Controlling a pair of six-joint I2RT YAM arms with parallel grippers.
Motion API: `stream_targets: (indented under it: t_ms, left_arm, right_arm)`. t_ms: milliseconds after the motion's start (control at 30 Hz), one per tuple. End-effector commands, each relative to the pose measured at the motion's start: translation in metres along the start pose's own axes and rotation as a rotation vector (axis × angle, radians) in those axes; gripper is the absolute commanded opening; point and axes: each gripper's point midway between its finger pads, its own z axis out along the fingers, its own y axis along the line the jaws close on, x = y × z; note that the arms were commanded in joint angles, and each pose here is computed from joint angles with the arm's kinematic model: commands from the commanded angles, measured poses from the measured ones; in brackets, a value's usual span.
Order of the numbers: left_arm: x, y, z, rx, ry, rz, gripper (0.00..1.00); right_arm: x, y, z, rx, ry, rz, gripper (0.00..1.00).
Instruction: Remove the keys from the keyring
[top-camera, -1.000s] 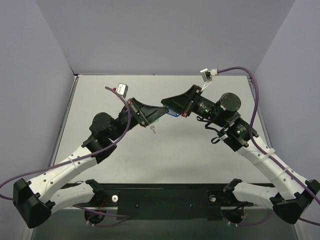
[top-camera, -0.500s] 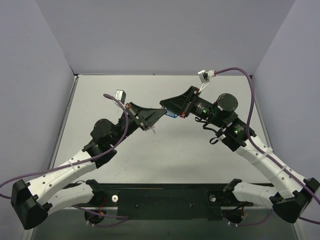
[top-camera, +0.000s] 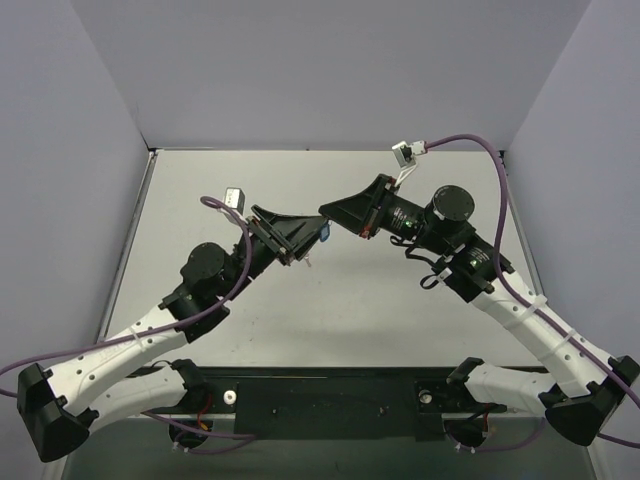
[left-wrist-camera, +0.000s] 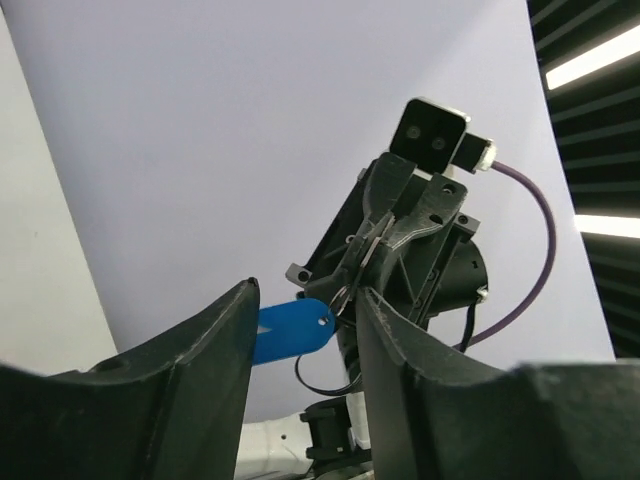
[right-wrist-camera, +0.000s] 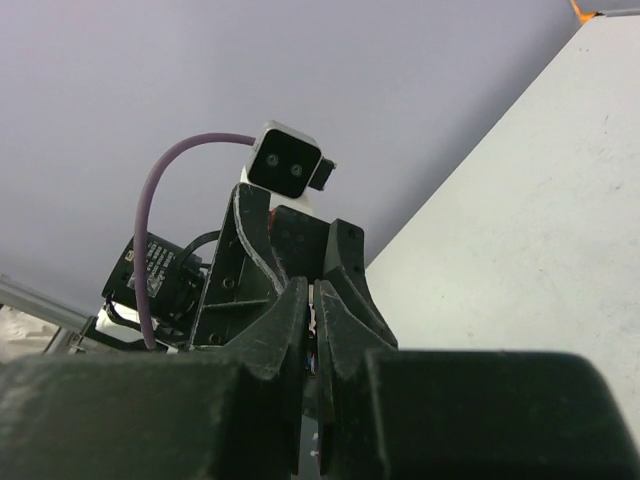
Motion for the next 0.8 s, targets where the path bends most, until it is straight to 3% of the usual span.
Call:
stream_targets:
  t_ms: [0,200,400,500,600,767]
  left_arm:
    - [-0.029,-0.046,-0.003,0.085,-0.122,0.039,0.56]
    - [-0.023,-0.039,-0.016,0.035,-0.079,0.122,0.75]
    - [-0.018,-0.046,-0.032,0.04,-0.011,0.319,0.74]
    - [-0.007,-0.051,-0.035,0.059,0.114,0.462,0.71]
    - [-0.01,-0.049,-0.035,0.064,0.195,0.539,0.63]
    - [0.0,-0.049,-0.043,0.136,0.391,0.642,0.61]
  right_arm:
    - [0.019,0.027,-0.008,-0.092,0.131,-0.023,0.0]
    - [0.009,0.03,-0.01,-0.1,0.134,-0.026,0.0]
    - [0.01,0.036,-0.011,-0.121,0.174,-0.018,0.0]
    - [0.011,0.046,-0.013,-0.159,0.198,-0.002,0.0]
    - [0.012,0.055,-0.015,-0.185,0.225,0.006,0.0]
    - [0.013,0.061,-0.018,-0.205,0.254,0.006,0.0]
